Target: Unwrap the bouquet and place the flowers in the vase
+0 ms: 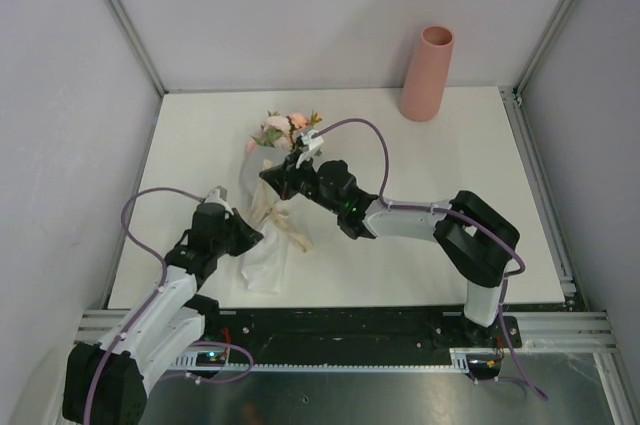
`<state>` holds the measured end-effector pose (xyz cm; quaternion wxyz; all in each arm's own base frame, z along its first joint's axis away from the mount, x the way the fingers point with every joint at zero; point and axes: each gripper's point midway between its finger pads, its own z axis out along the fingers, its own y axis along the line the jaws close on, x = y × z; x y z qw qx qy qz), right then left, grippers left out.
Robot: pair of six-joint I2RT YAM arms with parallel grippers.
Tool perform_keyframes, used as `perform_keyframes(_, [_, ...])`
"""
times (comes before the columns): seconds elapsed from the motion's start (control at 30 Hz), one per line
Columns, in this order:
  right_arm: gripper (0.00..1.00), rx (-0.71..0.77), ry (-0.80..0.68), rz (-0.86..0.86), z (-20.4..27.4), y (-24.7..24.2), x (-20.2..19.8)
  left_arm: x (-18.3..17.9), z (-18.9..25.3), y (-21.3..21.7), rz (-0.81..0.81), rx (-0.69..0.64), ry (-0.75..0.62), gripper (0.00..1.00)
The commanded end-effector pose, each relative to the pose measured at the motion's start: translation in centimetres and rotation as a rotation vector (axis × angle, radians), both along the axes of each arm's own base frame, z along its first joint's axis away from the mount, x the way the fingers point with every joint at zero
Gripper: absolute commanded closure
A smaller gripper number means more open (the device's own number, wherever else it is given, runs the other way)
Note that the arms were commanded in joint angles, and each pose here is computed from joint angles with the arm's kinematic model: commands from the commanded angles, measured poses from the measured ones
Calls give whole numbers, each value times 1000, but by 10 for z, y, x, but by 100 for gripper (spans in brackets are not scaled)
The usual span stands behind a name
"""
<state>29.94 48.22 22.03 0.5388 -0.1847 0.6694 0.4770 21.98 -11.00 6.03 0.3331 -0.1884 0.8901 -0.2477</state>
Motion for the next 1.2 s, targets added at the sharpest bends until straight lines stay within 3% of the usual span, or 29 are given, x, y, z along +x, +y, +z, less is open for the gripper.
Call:
perform_keyframes(0.0, [100,154,-63,-46,71,-21,11,3,-3,5,32,23,-21,100])
perform_keyframes(0.57, [100,239,-120,-191,148,-101,48,0,-13,14,96,29,-11,100])
perform_keyframes(1.17, [100,125,-125,-435,170,-181,58,-2,-22,23,148,49,-3,100])
